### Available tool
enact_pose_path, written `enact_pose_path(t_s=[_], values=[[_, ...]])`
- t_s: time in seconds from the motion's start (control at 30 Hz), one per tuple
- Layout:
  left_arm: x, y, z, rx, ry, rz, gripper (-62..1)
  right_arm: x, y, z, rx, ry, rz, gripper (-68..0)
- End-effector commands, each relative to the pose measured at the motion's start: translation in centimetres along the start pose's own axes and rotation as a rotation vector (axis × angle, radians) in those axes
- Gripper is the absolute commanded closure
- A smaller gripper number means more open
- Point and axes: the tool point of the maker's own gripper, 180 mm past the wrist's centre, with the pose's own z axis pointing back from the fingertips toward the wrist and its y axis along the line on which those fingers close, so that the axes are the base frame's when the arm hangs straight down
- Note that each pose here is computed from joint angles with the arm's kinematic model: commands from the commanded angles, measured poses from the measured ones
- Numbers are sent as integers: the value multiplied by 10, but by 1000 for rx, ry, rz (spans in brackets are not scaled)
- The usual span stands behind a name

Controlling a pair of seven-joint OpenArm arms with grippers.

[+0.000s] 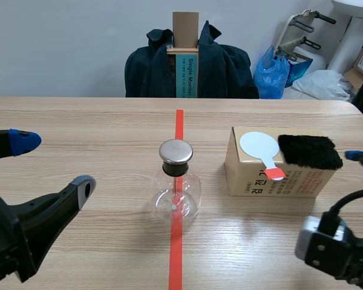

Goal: Do the electroscope experiment.
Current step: 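Pick up the white charging plate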

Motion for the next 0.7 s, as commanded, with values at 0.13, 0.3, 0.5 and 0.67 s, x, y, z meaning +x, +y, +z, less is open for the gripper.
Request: enact_pose_path(t_s=[0.13,0.3,0.5,0.67], values=[[7,-1,0,-5,-31,4,-623,8,-4,-27,-77,-107,73,-679],[8,-1,0,-5,-31,4,-623,19,11,-43,-48,-220,113,-679],[7,-1,0,-5,-30,3,-623,27,7,-61,-62,-311,126,-679],[7,-1,0,-5,-30,3,-623,37,4,-68,-69,-394,127,-679]])
